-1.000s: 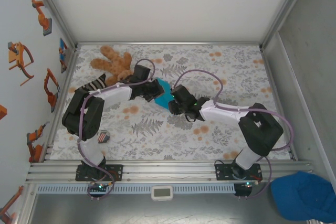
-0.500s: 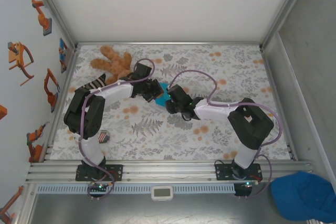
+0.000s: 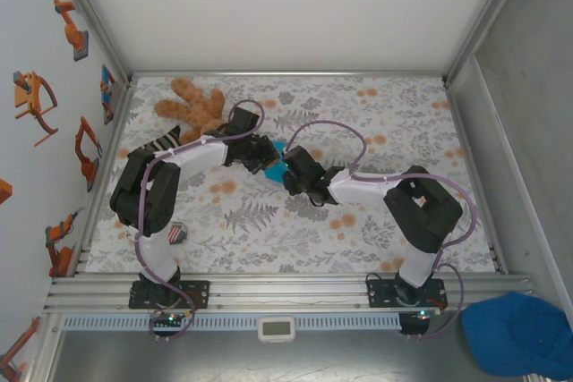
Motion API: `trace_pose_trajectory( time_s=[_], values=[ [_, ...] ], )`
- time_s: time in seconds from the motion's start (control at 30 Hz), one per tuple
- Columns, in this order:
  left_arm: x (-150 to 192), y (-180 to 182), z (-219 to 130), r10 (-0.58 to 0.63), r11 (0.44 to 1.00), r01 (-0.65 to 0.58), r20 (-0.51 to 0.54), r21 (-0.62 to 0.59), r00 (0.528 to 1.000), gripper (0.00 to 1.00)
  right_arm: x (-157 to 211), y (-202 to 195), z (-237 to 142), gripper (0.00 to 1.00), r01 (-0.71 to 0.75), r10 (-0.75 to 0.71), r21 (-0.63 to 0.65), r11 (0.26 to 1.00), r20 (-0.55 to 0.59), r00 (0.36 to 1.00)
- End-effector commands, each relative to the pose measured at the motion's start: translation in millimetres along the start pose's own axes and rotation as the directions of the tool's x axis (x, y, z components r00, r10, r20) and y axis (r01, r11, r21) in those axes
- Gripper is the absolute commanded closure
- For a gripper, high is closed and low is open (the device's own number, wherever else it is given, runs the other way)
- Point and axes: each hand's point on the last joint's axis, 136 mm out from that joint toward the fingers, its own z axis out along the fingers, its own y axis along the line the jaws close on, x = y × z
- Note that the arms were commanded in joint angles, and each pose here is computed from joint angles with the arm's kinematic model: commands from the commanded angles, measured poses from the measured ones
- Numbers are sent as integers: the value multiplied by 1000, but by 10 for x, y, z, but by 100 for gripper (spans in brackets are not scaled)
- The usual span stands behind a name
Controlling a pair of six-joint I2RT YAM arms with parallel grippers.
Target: Fold a paper plane with a square sheet of paper (pick it up from the middle)
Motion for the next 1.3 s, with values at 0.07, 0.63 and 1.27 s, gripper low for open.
trace_pose_trajectory(
  time_s=[0.07, 0.63, 1.27],
  values=[
    [47, 14, -1, -15, 1000, 14, -27, -17, 1000, 87, -57, -19, 27, 77, 28, -29, 44, 999, 28, 999],
    [24, -27, -27, -4, 1000, 4, -33, -17, 999, 88, 114, -57, 33, 75, 79, -79, 41, 996, 0, 997],
    [-13, -13, -51, -5, 1000, 4, -31, -24, 1000, 89, 197, -90, 60, 74, 115, -115, 62, 991, -18, 993]
  ],
)
